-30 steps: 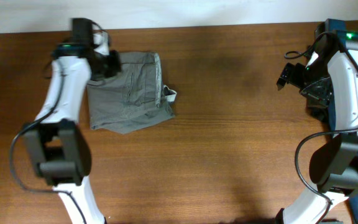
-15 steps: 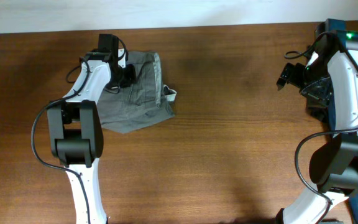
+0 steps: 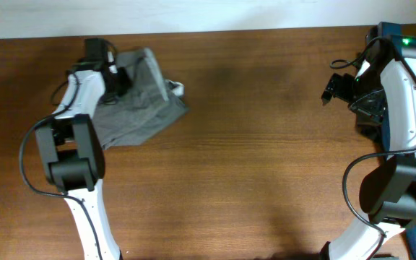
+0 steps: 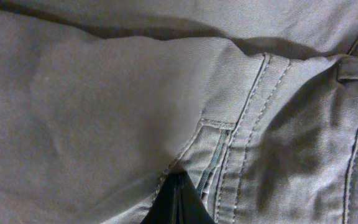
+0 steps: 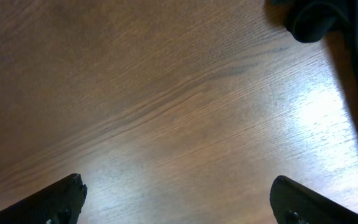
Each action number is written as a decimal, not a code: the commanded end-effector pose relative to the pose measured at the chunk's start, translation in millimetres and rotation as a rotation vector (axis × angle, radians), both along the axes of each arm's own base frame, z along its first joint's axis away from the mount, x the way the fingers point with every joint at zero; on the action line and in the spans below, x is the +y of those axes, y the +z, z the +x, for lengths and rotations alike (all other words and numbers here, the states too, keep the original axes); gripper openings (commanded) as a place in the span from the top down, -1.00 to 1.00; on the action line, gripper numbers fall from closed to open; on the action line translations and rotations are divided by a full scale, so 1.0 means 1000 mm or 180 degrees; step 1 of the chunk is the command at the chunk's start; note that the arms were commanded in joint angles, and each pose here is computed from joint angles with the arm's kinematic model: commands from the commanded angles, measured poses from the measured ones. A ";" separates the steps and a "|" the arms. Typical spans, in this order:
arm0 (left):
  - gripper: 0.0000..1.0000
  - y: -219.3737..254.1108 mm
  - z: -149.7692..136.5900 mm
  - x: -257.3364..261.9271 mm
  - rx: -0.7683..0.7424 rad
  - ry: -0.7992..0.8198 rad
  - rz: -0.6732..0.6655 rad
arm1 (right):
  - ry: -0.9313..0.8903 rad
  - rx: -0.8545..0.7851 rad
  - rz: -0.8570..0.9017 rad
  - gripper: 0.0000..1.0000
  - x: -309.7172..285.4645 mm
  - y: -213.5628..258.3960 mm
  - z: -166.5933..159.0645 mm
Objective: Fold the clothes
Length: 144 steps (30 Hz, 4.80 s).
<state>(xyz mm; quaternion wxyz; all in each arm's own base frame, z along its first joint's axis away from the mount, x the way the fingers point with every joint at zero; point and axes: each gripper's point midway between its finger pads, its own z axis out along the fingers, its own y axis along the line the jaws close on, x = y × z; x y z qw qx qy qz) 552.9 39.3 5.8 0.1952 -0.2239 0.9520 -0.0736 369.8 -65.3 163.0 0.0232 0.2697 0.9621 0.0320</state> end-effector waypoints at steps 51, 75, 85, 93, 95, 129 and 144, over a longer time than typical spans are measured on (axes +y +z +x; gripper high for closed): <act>0.99 0.025 -0.260 0.206 0.1606 0.3514 -0.0572 | 0.0117 0.0049 0.0088 -0.98 0.006 0.001 -0.006; 0.99 -0.035 -0.218 0.200 0.0972 0.3567 -0.0751 | 0.0114 0.0048 0.0087 -0.98 0.006 0.001 -0.006; 0.99 -0.075 -0.169 0.171 0.0759 0.3746 -0.1034 | 0.0114 0.0072 0.0094 -0.98 0.006 0.001 -0.007; 0.99 -0.096 -0.119 0.177 0.0201 0.3718 -0.1228 | 0.0114 0.0112 0.0101 -0.97 0.007 0.001 -0.011; 0.99 -0.091 -0.109 0.184 0.0031 0.3691 -0.1231 | 0.0114 0.0117 0.0103 -0.98 0.007 0.001 -0.011; 0.99 -0.038 -0.076 0.195 -0.0254 0.3341 -0.0958 | 0.0115 0.0116 0.0150 -0.97 0.009 0.001 -0.011; 0.99 0.125 -0.045 0.195 -0.1312 0.2465 -0.0087 | 0.0140 0.0107 0.0147 -0.98 0.009 0.001 -0.011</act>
